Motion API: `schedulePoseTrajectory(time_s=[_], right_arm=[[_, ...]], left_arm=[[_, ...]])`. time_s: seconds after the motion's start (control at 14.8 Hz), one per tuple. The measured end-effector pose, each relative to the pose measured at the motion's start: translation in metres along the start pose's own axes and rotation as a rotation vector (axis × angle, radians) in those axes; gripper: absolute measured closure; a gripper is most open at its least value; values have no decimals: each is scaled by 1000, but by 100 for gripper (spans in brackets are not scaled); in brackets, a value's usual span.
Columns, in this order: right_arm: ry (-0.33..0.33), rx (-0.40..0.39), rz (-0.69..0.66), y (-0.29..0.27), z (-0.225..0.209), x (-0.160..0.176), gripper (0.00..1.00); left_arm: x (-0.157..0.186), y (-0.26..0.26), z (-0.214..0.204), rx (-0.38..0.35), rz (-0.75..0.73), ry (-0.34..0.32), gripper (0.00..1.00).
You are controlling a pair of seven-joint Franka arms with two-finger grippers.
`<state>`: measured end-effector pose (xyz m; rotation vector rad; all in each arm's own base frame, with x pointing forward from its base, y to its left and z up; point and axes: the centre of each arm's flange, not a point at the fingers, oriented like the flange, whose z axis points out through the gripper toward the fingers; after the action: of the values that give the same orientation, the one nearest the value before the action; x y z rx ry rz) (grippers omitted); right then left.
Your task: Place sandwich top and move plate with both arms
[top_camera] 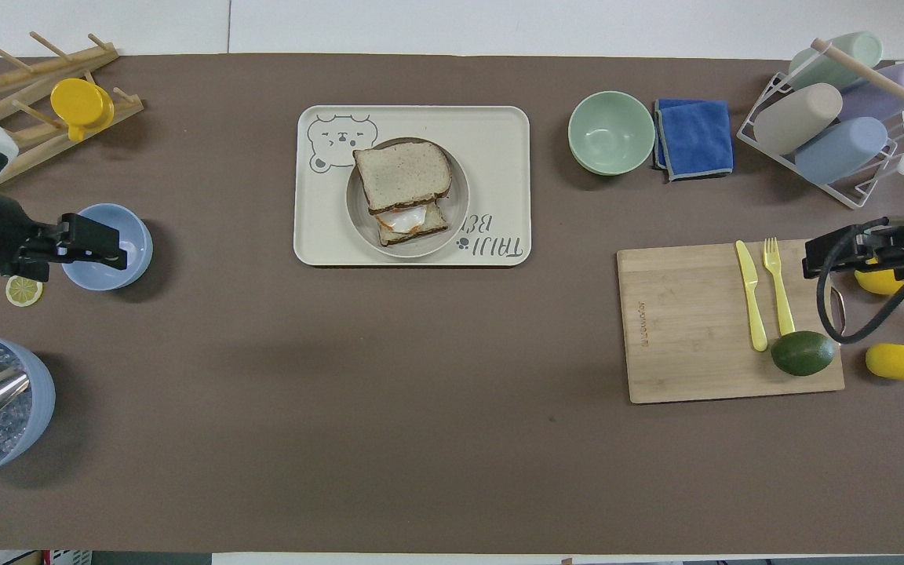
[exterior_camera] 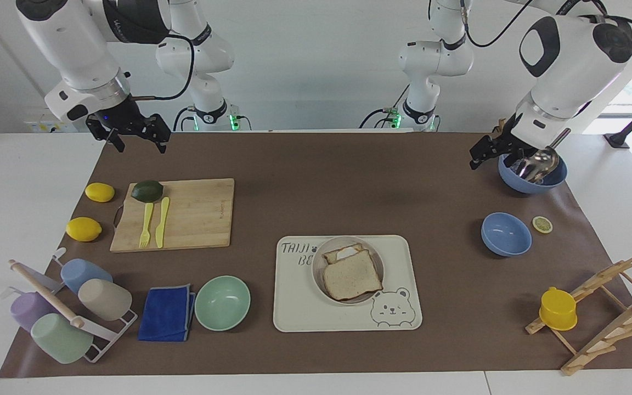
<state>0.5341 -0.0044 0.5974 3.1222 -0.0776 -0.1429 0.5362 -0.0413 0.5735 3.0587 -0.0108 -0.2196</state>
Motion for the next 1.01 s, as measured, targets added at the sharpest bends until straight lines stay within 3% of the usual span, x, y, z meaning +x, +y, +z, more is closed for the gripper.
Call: schedulePoseTrajectory(time_s=[0.13,0.27,1.01], right_arm=[[0,0,0,0,0,0,0],[0,0,0,0,0,0,0],[2,0,0,0,-1,0,0]], left_arm=[[-13,3,-26,36,68,-39,0],[-15,17,-43,50,108,-32,0],[8,13,-21,58,113,-42,0]])
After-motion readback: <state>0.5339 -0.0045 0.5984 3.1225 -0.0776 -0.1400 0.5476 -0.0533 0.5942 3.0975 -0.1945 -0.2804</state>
